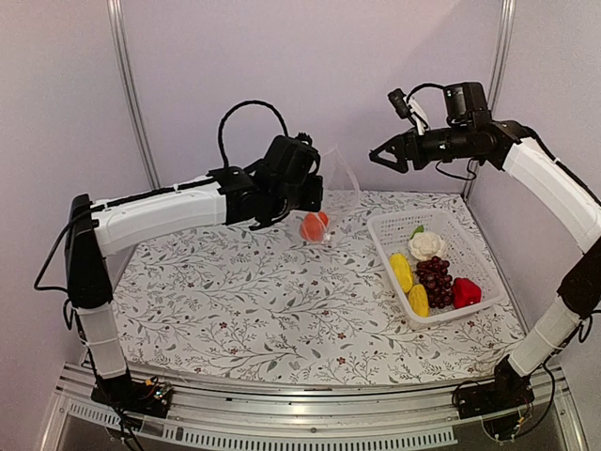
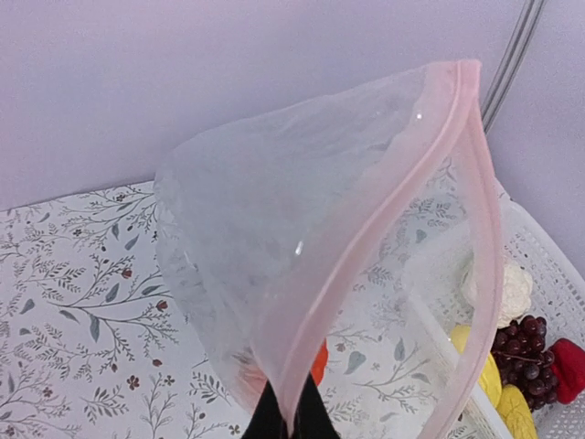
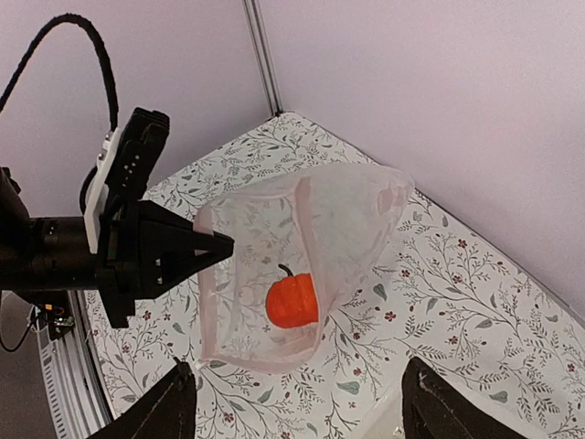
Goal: Place the food in the zip-top bag and seal the zipper
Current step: Place the fake vegetable in the zipper food storage bag, then adjust the fake fruit in the bin.
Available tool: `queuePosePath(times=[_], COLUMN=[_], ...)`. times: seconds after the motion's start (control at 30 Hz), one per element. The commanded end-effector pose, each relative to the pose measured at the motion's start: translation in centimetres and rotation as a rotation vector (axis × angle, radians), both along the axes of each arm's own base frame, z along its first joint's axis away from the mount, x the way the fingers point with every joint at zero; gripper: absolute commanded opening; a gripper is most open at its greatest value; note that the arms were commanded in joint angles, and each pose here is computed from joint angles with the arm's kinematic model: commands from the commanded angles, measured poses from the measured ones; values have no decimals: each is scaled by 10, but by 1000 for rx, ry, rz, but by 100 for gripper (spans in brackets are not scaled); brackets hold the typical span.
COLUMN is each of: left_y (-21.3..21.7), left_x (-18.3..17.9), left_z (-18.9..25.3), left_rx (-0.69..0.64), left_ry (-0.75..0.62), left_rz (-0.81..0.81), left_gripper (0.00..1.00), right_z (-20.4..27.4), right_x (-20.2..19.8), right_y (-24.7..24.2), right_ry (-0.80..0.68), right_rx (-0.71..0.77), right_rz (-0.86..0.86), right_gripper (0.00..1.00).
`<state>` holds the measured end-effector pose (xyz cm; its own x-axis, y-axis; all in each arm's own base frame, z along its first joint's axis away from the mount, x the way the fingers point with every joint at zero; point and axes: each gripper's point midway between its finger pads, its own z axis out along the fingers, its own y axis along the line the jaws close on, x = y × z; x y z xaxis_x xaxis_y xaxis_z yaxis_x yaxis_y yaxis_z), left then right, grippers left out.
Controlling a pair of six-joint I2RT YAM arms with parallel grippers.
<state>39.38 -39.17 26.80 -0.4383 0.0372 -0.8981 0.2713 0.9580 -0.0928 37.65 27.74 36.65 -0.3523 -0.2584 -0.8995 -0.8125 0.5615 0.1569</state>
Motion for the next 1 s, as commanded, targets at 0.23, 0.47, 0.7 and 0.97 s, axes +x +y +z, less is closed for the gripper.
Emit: queuePosePath(times=[0.23, 0.47, 0.7, 0.97], left_y=[71, 85, 87, 82], left_x=[18, 18, 18, 20], left_z=[24, 29, 29, 16], left_rx=[144, 207, 221, 223], left_ry=[-23, -33, -37, -14], left_rz=[88, 94, 83, 63], left_gripper=[0, 0, 0, 0], right_z=[-74, -144, -196, -207], right_x=[13, 7, -14, -32], right_y=[-95, -140, -166, -150], right_ry=[47, 159, 288, 311], right_rx=[-203, -368, -446, -398], right_rz=[-198, -293, -319, -199], right_gripper=[70, 67, 65, 60])
